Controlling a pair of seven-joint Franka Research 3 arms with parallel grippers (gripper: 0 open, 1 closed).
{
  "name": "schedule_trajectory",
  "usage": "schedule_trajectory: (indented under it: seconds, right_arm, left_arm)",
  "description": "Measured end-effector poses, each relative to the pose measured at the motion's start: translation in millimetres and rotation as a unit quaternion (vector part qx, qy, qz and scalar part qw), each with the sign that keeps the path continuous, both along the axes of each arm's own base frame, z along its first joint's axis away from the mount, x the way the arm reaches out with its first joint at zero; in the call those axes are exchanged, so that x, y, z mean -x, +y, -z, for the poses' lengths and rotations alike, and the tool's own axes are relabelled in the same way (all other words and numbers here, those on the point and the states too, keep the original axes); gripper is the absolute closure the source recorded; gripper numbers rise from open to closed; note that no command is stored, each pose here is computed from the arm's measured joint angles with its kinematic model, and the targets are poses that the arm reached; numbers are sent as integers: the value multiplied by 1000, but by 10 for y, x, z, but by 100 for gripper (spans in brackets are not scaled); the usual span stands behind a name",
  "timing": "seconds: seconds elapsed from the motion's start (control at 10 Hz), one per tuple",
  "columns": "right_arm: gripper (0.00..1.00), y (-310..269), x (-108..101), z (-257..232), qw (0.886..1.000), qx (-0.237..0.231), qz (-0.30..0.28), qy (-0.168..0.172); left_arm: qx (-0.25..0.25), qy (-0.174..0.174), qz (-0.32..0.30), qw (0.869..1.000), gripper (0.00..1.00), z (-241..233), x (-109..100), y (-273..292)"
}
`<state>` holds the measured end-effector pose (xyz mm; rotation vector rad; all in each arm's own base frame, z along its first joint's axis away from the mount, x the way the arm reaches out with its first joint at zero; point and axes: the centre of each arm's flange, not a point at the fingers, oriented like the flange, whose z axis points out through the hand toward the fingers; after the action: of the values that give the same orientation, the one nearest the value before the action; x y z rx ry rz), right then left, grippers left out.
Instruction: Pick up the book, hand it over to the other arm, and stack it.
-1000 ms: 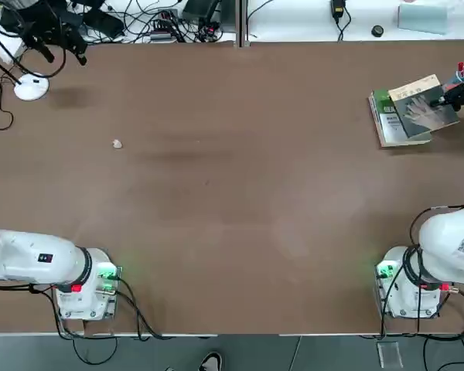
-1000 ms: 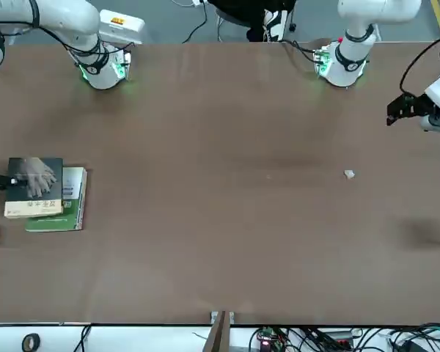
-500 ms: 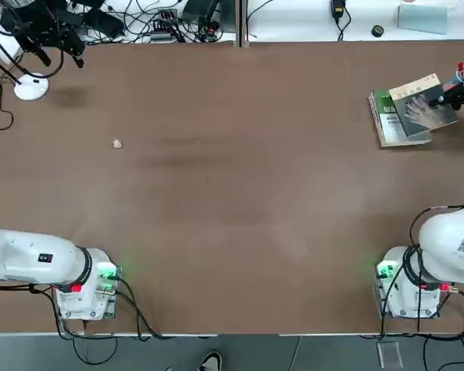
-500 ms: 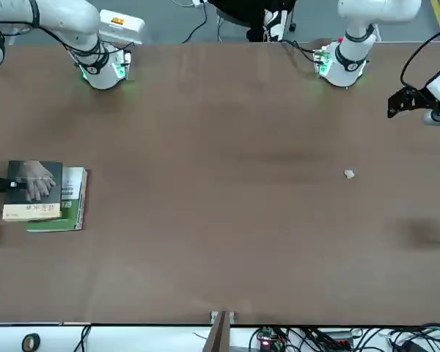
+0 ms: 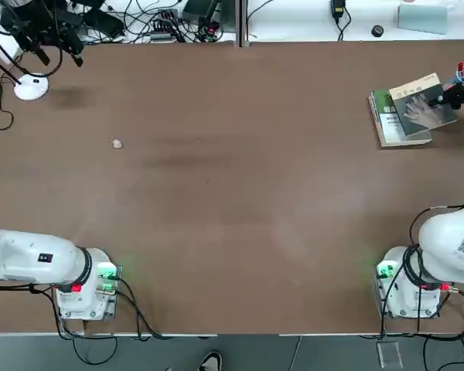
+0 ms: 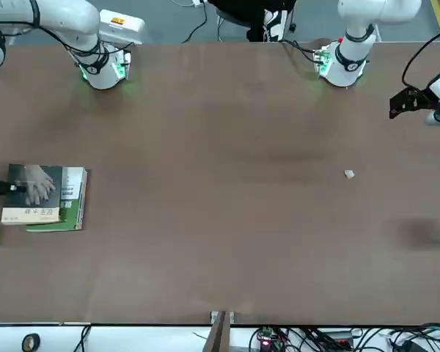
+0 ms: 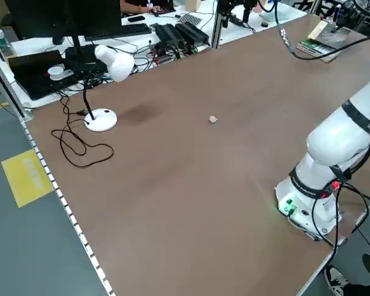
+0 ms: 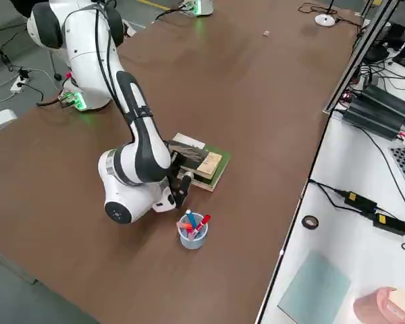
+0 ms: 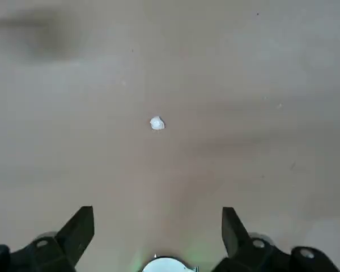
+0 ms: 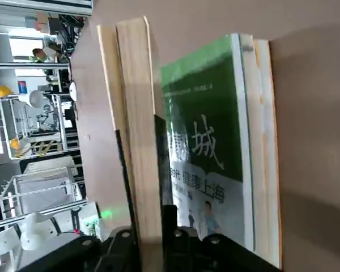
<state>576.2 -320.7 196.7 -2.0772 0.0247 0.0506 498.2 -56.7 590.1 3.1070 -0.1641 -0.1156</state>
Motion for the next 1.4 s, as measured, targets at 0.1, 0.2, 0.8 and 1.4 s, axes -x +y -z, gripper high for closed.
schedule_trajectory:
  seconds: [0.1,0.2,0.8,1.4]
  right_arm:
    - [84,8,-7,2,1000,2,-1,-1]
    - [84,20,-9,12,1000,1,0,0]
    - [84,92,124,288,999,-36,30,19]
    - [84,72,152,298,998,-38,34,22]
  left_arm:
    - [0,-2,-1,1000,0,-4,-6,10]
    - [0,-5,-3,1000,0,-8,-14,30]
    - [1,-7,-8,1000,0,-12,-25,84]
    - [1,-7,-8,1000,0,-13,-25,84]
